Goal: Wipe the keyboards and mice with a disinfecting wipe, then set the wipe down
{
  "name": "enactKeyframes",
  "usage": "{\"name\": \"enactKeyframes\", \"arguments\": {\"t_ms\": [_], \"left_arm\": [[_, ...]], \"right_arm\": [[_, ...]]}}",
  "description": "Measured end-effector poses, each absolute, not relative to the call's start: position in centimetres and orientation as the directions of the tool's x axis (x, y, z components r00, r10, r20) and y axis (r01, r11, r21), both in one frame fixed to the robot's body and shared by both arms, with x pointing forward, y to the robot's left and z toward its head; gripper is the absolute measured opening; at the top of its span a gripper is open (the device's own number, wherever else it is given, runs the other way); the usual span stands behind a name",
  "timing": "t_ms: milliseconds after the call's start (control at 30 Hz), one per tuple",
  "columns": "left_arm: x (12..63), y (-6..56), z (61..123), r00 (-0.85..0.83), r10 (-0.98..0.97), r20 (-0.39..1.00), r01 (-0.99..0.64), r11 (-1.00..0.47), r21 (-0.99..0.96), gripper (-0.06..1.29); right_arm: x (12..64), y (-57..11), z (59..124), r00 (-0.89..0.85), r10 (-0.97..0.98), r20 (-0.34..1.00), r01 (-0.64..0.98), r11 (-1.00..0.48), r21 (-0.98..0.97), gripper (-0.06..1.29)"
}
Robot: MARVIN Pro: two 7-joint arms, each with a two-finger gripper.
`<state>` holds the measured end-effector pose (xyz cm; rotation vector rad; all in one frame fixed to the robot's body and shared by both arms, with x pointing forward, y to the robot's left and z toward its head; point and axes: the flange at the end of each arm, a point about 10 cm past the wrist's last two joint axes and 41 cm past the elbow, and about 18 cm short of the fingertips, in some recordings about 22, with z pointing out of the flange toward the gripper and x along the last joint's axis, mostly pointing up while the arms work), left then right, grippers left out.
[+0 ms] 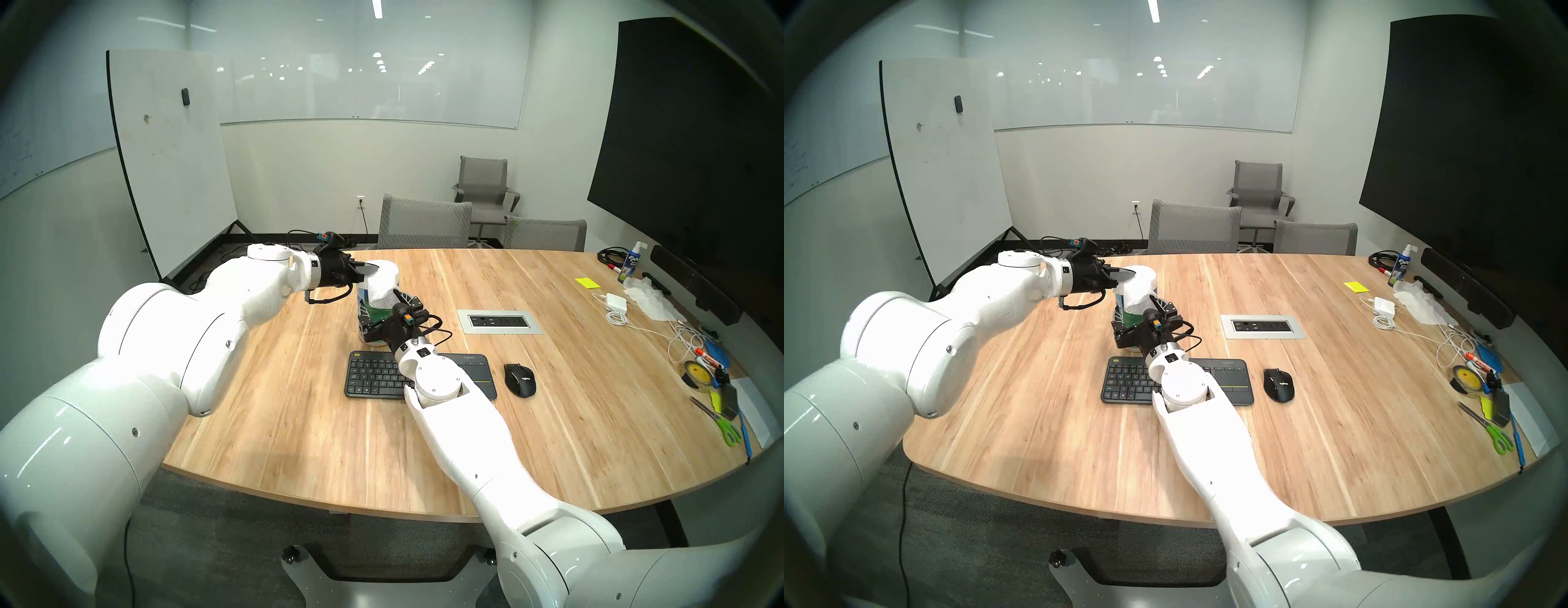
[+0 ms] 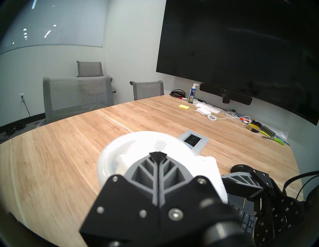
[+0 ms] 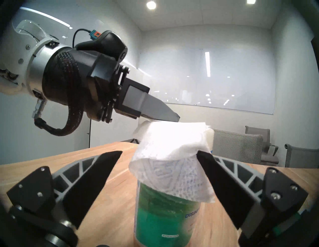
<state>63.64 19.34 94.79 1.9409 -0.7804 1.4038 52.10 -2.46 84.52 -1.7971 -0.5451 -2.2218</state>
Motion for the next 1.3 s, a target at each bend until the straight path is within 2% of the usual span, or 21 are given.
{"name": "enactKeyframes", "arguments": {"t_ms": [433,467,500,533,567,667,1300], "left_arm": [[63.6,19.3,94.8,0.263,-0.108,0.959,-0.757,-0.639,0.136,-0.02],[63.6,19.3,94.8,0.263,-0.108,0.959,-0.757,-0.639,0.136,-0.02],[63.6,19.3,94.8,0.263,-0.108,0.959,-0.757,-0.639,0.136,-0.02],[63.6,19.3,94.8,0.263,-0.108,0.959,-0.757,-0.639,0.136,-0.02],[63.6,19.3,94.8,0.263,-0.108,0.959,-0.757,-0.639,0.136,-0.02],[63.6,19.3,94.8,0.263,-0.108,0.959,-0.757,-0.639,0.136,-0.02],[63.6,19.3,94.8,0.263,-0.108,0.959,-0.758,-0.638,0.136,-0.02]], "right_arm": [[52.4,-3.0,84.5,-0.228,0.032,0.973,0.404,-0.906,0.125,1.22],[52.4,-3.0,84.5,-0.229,0.031,0.973,0.404,-0.906,0.124,1.12],[52.4,-3.1,84.5,-0.230,0.030,0.973,0.404,-0.906,0.123,0.84],[52.4,-3.1,84.5,-0.231,0.029,0.973,0.404,-0.906,0.123,0.64],[52.4,-3.1,84.5,-0.232,0.028,0.972,0.405,-0.906,0.123,0.33],[52.4,-3.1,84.5,-0.234,0.026,0.972,0.406,-0.906,0.122,-0.03],[51.4,-3.3,86.8,-0.297,-0.035,0.954,0.420,-0.902,0.098,-0.03]]}}
